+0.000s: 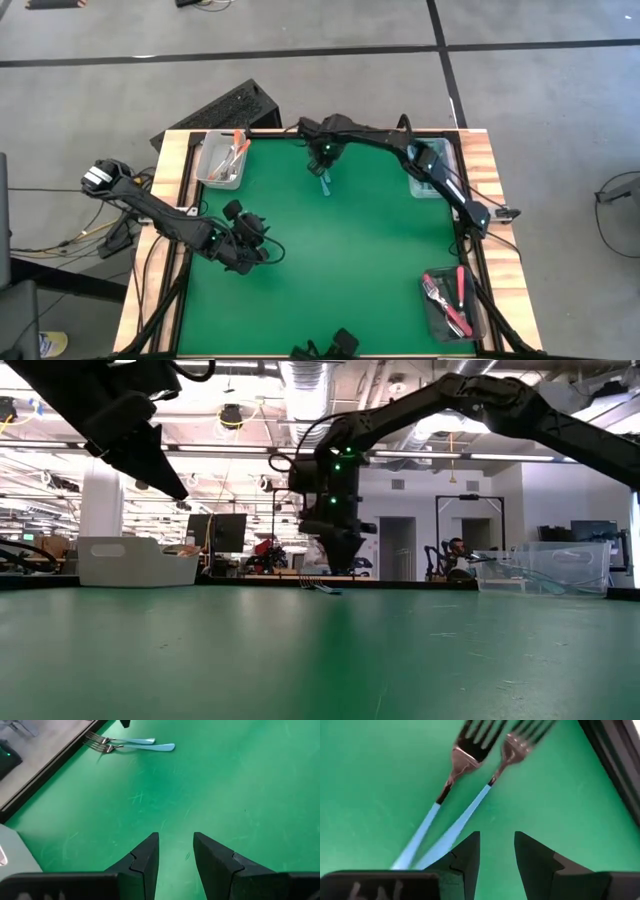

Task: Sort silverware by color (type)
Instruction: Put the blue fork into the transparent bin

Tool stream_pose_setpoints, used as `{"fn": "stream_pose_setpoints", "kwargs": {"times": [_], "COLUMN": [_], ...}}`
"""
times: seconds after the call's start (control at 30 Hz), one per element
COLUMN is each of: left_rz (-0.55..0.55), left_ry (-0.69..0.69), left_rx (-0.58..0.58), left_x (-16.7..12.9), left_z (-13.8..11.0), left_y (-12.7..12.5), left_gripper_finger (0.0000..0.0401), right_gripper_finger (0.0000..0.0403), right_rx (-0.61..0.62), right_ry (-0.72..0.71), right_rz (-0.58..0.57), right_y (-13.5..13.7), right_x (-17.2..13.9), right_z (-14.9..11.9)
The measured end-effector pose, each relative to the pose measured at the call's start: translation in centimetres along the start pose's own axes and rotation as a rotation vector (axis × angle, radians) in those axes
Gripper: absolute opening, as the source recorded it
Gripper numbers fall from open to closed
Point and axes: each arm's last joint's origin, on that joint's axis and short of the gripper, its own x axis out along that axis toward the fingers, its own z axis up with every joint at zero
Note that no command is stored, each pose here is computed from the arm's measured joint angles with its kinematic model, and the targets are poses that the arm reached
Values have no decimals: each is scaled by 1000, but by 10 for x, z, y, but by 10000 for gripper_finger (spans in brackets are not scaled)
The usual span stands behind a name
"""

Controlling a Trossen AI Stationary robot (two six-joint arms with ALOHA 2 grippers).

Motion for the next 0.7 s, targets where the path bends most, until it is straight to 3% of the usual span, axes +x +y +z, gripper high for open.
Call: {"fn": "stream_pose_setpoints", "kwargs": {"times": [0.17,0.4,0.53,0.7], "left_rz": [16,24,-8,-15], "left_ry": [2,38,68,81], "left_rx": [4,-75,-124,-141], "left_x": [6,20,25,28], "left_z": [-10,-38,-50,-56], "left_y": [2,9,10,11], "left_gripper_finger": [110,110,110,110], "right_gripper_finger": [145,146,146,146], "right_rx": [-329,-1066,-1478,-1800], "right_ry": [5,-7,-3,-7], "right_rz": [2,6,-87,-183], "right_y": [-1,24,33,31], "right_x": [1,-2,-3,-1], "right_z": [-1,-6,-6,1]}}
